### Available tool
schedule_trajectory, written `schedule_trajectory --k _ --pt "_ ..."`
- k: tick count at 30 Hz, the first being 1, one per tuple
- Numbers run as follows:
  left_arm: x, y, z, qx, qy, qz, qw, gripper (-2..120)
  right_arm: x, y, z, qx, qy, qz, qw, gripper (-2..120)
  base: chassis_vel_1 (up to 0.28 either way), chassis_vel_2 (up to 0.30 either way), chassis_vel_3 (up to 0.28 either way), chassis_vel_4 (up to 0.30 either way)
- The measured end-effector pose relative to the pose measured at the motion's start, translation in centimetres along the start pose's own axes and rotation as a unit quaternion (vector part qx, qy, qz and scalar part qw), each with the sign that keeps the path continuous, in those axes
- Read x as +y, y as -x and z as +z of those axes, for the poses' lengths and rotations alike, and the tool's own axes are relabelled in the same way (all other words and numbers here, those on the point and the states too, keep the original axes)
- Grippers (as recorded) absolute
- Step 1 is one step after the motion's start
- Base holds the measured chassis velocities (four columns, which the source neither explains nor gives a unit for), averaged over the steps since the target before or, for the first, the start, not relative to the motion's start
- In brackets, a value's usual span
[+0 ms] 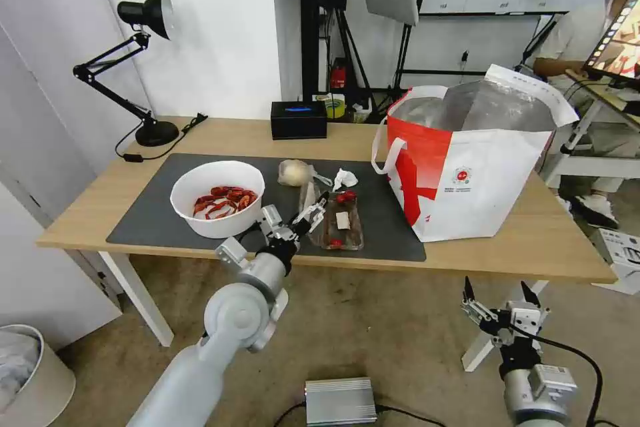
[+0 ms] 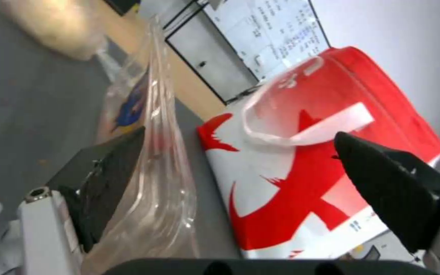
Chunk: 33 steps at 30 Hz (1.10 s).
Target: Pick up the trash from the table and place it into the takeout bag.
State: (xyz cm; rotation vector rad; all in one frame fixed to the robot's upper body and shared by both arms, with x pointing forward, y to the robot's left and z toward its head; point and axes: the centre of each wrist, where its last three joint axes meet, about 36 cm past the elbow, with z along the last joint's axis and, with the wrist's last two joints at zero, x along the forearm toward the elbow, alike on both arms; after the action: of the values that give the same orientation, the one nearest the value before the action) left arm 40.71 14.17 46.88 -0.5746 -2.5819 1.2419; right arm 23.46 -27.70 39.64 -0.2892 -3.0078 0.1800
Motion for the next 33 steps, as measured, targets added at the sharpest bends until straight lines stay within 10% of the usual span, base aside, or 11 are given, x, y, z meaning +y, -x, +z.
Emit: schedule_trajectory --k 17,33 --pt "0.6 -0.1 1.6 0.016 0.083 0.05 0.9952 97 0.2 -0.1 -0.2 -0.003 0.005 0.004 1.0 100 0.0 0.0 0.0 0.0" --pt "4.2 0.6 1.2 0.004 0.302 0.088 0.9492 38 0.9 0.0 -1.6 -0.028 0.038 -0.041 0.998 100 0.0 0.0 0.0 0.0"
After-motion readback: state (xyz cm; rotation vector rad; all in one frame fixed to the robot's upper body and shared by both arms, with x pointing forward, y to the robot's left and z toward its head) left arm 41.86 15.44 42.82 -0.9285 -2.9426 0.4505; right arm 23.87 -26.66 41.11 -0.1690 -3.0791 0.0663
